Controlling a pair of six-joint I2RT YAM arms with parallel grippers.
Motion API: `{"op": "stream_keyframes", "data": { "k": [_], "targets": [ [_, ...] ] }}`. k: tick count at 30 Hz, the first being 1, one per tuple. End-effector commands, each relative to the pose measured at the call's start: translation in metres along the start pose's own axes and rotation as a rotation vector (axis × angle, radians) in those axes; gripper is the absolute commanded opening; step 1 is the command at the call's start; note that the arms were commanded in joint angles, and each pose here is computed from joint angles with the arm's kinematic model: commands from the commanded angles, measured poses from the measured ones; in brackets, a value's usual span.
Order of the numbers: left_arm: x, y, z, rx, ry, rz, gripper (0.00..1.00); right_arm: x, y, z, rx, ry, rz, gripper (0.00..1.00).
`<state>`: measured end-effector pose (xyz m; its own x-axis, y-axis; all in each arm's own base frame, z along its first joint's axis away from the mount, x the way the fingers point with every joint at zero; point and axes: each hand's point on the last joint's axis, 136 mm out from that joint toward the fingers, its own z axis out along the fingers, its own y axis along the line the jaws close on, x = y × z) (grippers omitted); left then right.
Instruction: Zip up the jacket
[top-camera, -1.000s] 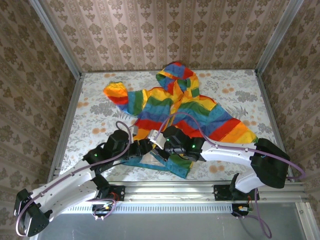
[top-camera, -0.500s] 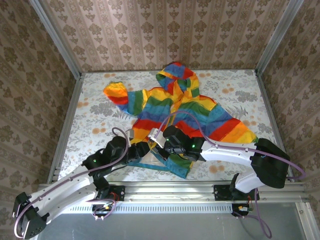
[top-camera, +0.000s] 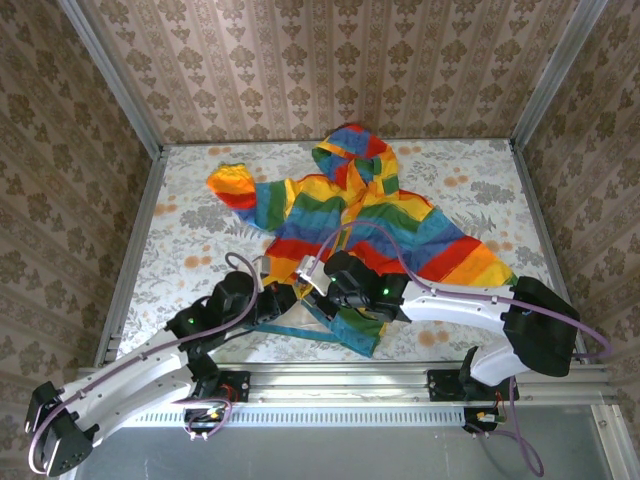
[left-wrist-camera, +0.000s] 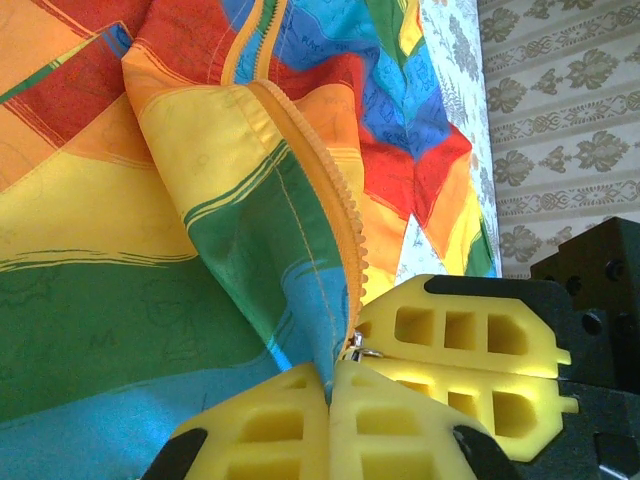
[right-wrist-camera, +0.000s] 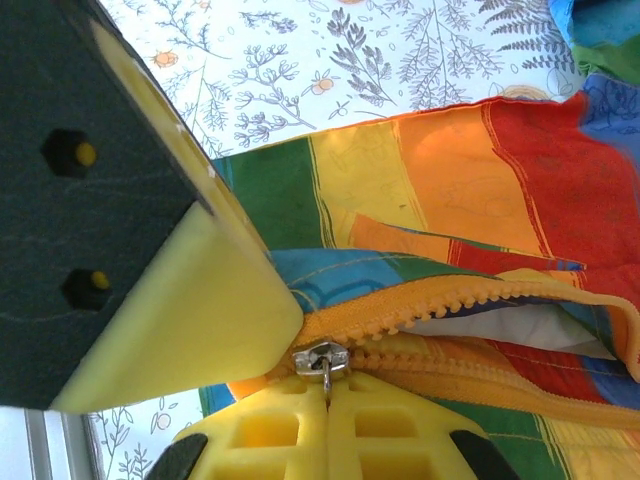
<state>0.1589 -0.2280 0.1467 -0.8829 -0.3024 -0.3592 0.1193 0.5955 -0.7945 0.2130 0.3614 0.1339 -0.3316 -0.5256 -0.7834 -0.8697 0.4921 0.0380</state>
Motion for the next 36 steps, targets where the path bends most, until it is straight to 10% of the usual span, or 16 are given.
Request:
{"op": "stream_keyframes", "data": {
  "k": [1, 36],
  "targets": [
    [0.006, 0.003, -0.008, -0.047, 0.042, 0.047, 0.0, -0.006, -0.021, -0.01, 0.095, 0.026, 0.032, 0.0],
    [0.032, 0.007, -0.027, -0.123, 0.207, 0.193, 0.0, 0.005, -0.158, -0.011, 0.245, 0.176, 0.163, 0.0]
  ]
}}
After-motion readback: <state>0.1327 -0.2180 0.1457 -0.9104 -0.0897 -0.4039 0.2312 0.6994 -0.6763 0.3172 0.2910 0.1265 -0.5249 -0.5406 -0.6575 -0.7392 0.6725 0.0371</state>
